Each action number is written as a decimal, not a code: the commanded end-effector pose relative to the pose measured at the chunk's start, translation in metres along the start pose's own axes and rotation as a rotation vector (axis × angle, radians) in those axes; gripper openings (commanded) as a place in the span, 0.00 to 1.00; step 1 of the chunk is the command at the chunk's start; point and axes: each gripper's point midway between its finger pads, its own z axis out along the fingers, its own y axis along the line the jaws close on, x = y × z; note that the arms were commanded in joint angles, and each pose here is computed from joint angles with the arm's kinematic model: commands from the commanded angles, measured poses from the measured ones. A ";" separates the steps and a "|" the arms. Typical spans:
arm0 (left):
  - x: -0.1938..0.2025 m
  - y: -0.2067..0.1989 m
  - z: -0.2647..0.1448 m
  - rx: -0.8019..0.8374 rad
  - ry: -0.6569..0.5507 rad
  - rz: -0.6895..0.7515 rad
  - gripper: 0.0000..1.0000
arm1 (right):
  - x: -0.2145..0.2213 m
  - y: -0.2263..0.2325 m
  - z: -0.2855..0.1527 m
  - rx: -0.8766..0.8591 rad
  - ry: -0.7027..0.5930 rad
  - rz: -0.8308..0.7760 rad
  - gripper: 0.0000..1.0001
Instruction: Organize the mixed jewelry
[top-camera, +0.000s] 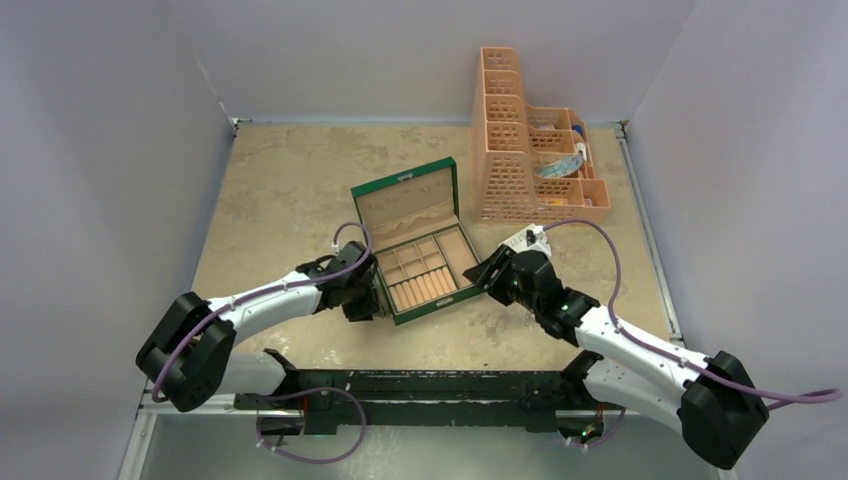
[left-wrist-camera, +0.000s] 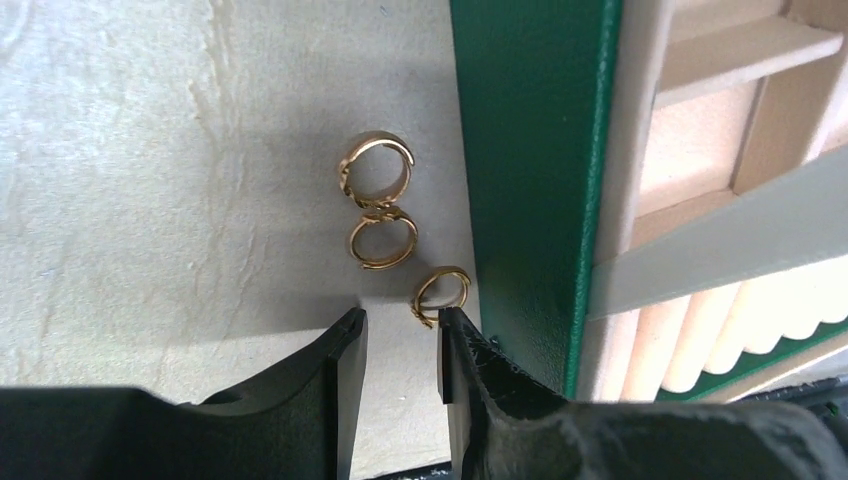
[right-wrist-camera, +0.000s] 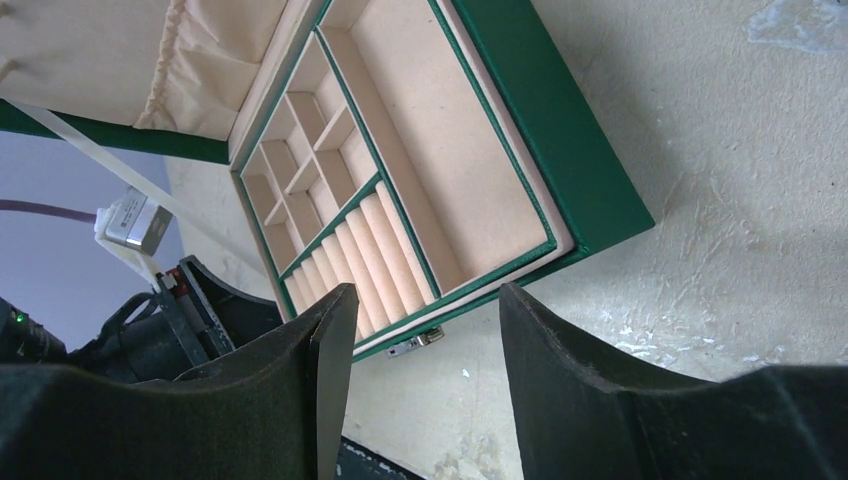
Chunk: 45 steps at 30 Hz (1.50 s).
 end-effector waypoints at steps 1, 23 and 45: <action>-0.015 0.001 -0.004 -0.063 -0.080 -0.007 0.31 | -0.006 -0.003 0.000 0.015 -0.036 0.008 0.57; -0.004 0.007 -0.003 -0.147 -0.036 0.073 0.00 | -0.012 0.001 -0.001 0.010 -0.057 -0.011 0.57; -0.079 -0.108 -0.133 0.366 -0.429 0.204 0.00 | 0.035 0.196 -0.022 -0.594 0.150 -0.332 0.62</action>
